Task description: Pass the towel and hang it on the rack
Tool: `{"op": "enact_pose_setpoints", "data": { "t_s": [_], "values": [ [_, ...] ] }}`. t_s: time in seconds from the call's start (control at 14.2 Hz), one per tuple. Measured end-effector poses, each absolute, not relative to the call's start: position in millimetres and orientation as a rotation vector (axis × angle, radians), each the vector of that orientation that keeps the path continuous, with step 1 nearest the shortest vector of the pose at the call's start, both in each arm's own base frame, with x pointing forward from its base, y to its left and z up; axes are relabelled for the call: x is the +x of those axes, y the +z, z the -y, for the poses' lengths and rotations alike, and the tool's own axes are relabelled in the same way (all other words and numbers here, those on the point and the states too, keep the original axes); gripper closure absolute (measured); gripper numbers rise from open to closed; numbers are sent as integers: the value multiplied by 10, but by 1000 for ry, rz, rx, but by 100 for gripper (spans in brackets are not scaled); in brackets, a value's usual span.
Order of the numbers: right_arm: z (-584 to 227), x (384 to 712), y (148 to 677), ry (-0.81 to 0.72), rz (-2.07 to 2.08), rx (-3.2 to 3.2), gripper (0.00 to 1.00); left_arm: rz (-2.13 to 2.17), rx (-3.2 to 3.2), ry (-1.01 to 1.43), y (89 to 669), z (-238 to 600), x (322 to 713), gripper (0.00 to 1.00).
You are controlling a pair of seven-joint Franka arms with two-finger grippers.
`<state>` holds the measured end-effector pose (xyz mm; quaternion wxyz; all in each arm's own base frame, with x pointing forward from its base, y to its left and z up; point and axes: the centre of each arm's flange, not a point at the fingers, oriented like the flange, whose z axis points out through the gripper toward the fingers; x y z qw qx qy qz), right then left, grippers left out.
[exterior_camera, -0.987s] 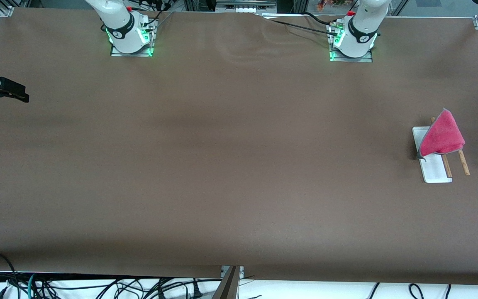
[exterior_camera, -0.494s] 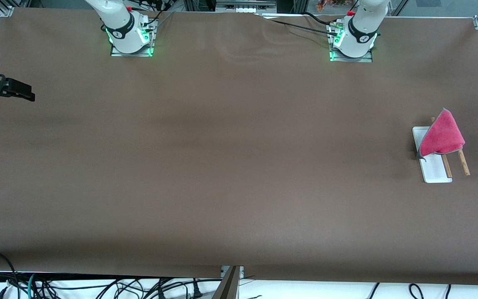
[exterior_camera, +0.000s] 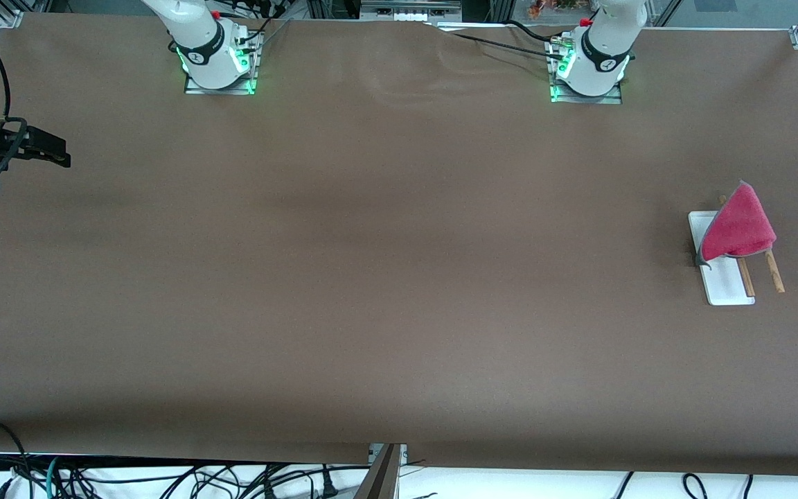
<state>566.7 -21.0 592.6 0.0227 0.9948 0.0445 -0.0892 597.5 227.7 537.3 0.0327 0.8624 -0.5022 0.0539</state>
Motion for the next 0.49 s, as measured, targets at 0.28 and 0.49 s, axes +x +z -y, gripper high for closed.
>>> {"op": "enact_pose_setpoints", "data": {
  "t_s": [0.28, 0.49],
  "values": [
    [207, 5667, 5929, -275, -138, 3083, 0, 1100, 2841, 107, 5615, -1206, 5689, 0],
    [205, 5667, 5930, -275, -138, 3083, 0, 761, 2959, 29, 5615, -615, 5524, 0]
  ]
}}
